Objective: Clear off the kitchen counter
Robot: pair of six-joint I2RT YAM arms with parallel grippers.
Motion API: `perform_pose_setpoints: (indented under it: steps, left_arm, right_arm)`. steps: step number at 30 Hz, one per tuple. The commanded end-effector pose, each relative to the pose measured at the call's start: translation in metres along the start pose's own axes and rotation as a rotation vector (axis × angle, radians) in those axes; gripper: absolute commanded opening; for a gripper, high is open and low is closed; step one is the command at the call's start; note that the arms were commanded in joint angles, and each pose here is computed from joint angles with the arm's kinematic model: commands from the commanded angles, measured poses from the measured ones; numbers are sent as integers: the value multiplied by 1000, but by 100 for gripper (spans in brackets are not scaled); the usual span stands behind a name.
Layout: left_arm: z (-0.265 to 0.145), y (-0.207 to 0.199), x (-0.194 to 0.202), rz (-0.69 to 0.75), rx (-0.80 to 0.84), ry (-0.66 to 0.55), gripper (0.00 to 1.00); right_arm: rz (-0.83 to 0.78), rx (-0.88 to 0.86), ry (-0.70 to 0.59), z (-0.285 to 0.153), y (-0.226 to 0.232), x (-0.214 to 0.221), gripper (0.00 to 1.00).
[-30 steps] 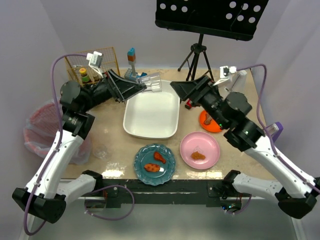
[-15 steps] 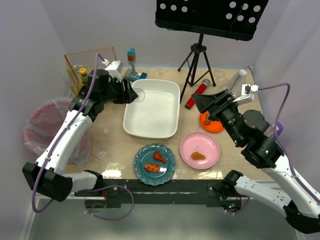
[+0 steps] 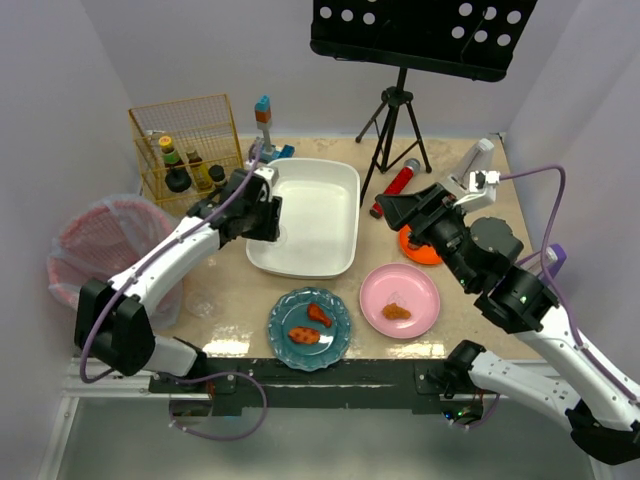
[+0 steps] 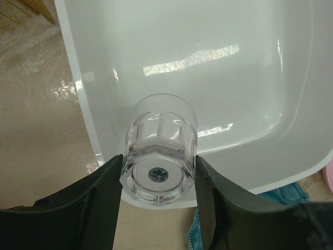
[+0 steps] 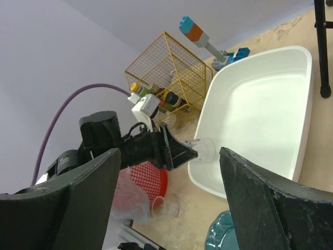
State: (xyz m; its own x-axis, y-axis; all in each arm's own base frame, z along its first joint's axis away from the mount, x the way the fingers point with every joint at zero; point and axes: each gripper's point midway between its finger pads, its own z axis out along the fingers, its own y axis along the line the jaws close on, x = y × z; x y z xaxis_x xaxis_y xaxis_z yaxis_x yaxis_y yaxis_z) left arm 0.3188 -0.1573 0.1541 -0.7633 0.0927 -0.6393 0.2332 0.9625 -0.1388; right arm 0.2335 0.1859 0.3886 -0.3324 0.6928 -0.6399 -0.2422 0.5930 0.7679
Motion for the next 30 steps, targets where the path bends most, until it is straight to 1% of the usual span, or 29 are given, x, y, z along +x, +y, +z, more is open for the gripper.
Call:
perform_pose_setpoints:
  steps: [1,8,13,18,23,30]
  left_arm:
    - [18,4,-1,44,-79,-5,0]
    - [37,11,7,76,-153,74,0]
    - [47,11,6,90,-160,95,0]
    - [58,7,12,103,-154,141,0]
    - [61,4,18,113,-146,178,0]
    - [54,3,27,115,-132,226,0]
  right_arm:
    - [9,-1,7,-1,-3,3,81]
    - [-1,13,15,-1,-8,6,81]
    - [-8,18,19,-1,-9,8,81]
    - [-7,16,16,1,-8,7,81]
    - [-11,23,15,3,-10,8,81]
    - [-14,27,21,6,-12,12,81]
